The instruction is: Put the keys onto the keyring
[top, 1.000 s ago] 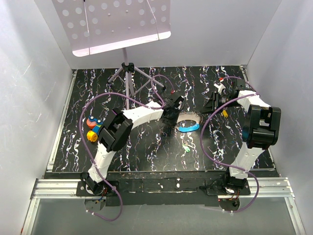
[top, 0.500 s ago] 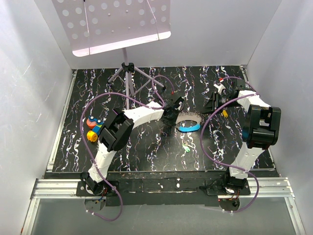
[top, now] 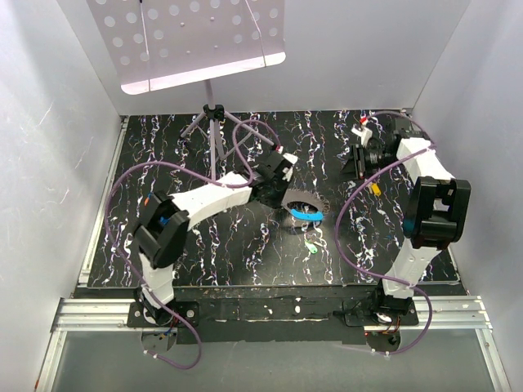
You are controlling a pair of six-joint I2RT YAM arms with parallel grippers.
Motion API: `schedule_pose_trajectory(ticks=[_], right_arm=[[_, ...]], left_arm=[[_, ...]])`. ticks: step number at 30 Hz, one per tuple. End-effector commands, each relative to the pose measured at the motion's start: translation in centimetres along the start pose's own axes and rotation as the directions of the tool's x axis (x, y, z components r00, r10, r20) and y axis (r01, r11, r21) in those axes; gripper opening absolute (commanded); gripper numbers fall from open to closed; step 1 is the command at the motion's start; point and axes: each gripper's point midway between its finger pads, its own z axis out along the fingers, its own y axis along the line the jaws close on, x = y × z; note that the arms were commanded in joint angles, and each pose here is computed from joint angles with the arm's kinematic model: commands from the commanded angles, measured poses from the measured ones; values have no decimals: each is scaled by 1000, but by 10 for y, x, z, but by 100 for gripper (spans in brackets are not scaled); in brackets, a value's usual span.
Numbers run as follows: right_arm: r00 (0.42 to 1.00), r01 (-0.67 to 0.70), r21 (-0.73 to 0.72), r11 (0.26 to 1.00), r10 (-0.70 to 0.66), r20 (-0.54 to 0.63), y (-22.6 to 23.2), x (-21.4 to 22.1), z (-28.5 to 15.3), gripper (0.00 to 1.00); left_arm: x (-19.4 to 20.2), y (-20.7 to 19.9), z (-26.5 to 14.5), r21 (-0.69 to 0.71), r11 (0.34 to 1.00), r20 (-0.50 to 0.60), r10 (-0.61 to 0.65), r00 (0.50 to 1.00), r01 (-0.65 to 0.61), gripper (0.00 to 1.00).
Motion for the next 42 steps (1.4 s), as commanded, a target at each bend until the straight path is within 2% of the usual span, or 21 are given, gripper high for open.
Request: schedule_pose_trajectory(ticks=[1, 5, 8, 13, 15, 18, 20, 26, 31, 35, 37, 39, 42], right_arm=[[960, 279, -31, 960, -280, -16, 62, -24, -16, 31], [882, 464, -70, 883, -468, -61, 104, -25, -7, 32], [810, 578, -108, 809, -585, -48, 137, -24, -3, 33], [637, 759, -207, 617, -770, 37, 186, -10, 4, 36], [559, 813, -261, 521, -823, 98, 203, 0, 11, 43], [474, 847, -351, 398, -865, 163, 214, 27, 25, 50], [446, 844, -397, 362, -884, 140, 219, 41, 36, 50], [387, 835, -455, 309, -918, 87, 234, 60, 63, 49], [338, 833, -490, 256, -938, 83, 248, 69, 81, 48], [360, 819, -511, 261, -927, 104, 265, 64, 90, 47], [371, 814, -517, 263, -922, 115, 272, 59, 93, 46], [374, 812, -522, 262, -920, 120, 276, 58, 94, 45], [390, 805, -529, 267, -911, 134, 281, 57, 93, 44]], left_arm=[[-20, 14, -48, 28, 1000, 127, -11, 992, 8, 0], [-17, 21, -70, 56, 998, 159, -11, 987, 3, 0], [-12, 23, -85, 93, 995, 177, 2, 984, -19, 0], [5, 27, -111, 214, 977, 195, -56, 979, 13, 0], [10, 28, -120, 239, 971, 218, -47, 975, -6, 0], [18, 29, -131, 251, 966, 241, -5, 971, -58, 0], [24, 32, -135, 243, 967, 240, 23, 971, -83, 0], [34, 41, -147, 217, 972, 236, 35, 971, -88, 0], [40, 37, -163, 241, 948, 284, 135, 949, -207, 0], [47, 21, -184, 285, 847, 416, 313, 854, -449, 0], [46, 18, -195, 259, 791, 493, 385, 780, -554, 0], [42, 14, -205, 231, 757, 549, 417, 724, -611, 0], [36, 9, -213, 218, 725, 596, 432, 677, -654, 0]])
